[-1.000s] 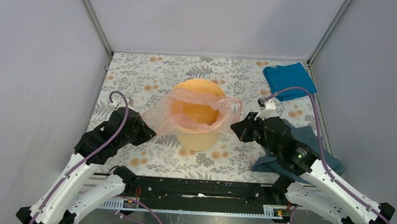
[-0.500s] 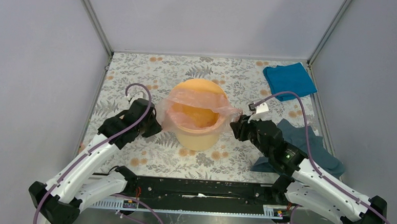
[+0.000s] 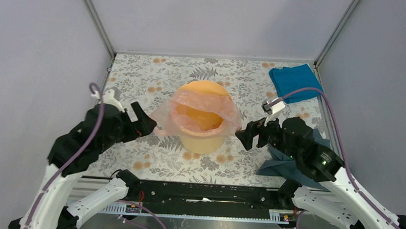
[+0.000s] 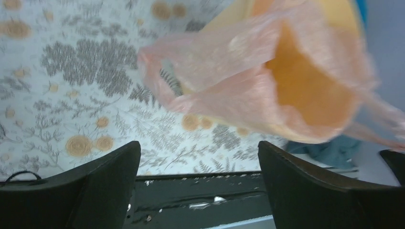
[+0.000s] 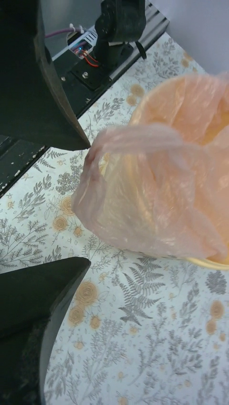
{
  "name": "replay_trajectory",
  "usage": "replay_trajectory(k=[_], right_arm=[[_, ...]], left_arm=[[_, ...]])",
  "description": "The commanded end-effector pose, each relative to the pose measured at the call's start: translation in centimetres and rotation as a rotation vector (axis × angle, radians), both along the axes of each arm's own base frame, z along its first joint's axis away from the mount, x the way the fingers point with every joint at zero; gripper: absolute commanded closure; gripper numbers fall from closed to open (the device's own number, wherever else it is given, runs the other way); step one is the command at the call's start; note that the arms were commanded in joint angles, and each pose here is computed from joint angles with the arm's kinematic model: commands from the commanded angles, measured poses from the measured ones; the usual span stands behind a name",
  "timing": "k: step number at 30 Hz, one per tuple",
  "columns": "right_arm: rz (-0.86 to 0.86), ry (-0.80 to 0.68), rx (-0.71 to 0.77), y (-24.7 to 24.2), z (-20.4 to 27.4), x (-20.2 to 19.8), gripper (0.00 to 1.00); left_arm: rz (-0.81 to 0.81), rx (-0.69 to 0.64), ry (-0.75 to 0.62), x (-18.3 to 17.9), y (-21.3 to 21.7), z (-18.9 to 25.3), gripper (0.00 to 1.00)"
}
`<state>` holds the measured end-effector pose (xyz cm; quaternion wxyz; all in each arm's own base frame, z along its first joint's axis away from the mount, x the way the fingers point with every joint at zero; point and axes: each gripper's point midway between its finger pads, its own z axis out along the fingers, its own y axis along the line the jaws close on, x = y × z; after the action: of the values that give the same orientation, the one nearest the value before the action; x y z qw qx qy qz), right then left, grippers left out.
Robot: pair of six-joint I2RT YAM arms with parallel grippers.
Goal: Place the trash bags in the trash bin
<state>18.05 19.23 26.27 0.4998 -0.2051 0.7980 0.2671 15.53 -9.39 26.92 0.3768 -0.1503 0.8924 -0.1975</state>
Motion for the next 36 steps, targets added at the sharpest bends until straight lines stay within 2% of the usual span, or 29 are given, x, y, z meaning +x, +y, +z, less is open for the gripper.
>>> replay_trajectory(k=[1, 5, 8, 9, 12, 15, 17, 21, 26, 28, 29, 30, 34, 36], right_arm=[[0.087, -0.027, -0.102, -0.1, 2.6, -0.5, 0.10], [0.176, -0.058, -0.247, 1.7, 4.3, 1.4, 0.10], [0.305, -0.010, -0.291, 4.4, 5.1, 1.6, 0.06], [0.341, -0.004, -0.289, 5.1, 5.6, 1.6, 0.01], [0.411, 0.005, -0.299, 7.7, 6.5, 1.5, 0.00], [0.380, -0.002, -0.438, 9.5, 4.9, 2.6, 0.00], [0.255, -0.012, -0.550, 9.2, 3.9, 4.8, 0.02], [0.079, -0.063, -0.655, 8.1, 3.3, 8.0, 0.19], [0.126, -0.122, -0.623, 9.3, 3.3, 7.9, 0.35], [0.098, -0.155, -0.583, 9.3, 3.8, 8.3, 0.67], [0.072, -0.178, -0.552, 9.3, 4.4, 8.6, 0.80], [0.063, -0.189, -0.509, 9.4, 5.2, 8.6, 0.86], [0.057, -0.092, -0.285, 8.9, 6.6, 9.7, 0.99], [0.050, -0.012, -0.184, 8.3, 6.5, 10.6, 1.00]], left_arm=[[-0.084, 0.123, -0.094, -0.3, 1.6, 3.5, 0.01], [-0.196, 0.222, -0.114, 3.3, -0.7, 3.6, 0.01], [-0.282, 0.207, -0.170, 5.8, -3.2, 4.4, 0.01], [-0.295, 0.194, -0.195, 6.5, -3.7, 4.7, 0.01], [-0.249, 0.158, -0.256, 8.4, -3.2, 5.3, 0.01], [-0.184, 0.123, -0.265, 9.7, -1.9, 4.5, 0.01], [-0.144, 0.104, -0.262, 10.1, -1.0, 3.8, 0.01], [-0.085, 0.077, -0.305, 10.4, 0.3, 4.0, 0.01], [-0.106, -0.007, -0.284, 11.1, -0.3, 2.5, 0.01], [-0.094, -0.041, -0.313, 11.4, -0.1, 2.8, 0.01], [-0.100, -0.058, -0.324, 11.5, -0.1, 3.0, 0.01], [-0.126, -0.083, -0.330, 11.6, -0.5, 3.2, 0.01], [-0.181, -0.145, -0.342, 11.5, -1.3, 3.5, 0.01], [-0.185, -0.169, -0.332, 11.3, -1.4, 3.6, 0.01]])
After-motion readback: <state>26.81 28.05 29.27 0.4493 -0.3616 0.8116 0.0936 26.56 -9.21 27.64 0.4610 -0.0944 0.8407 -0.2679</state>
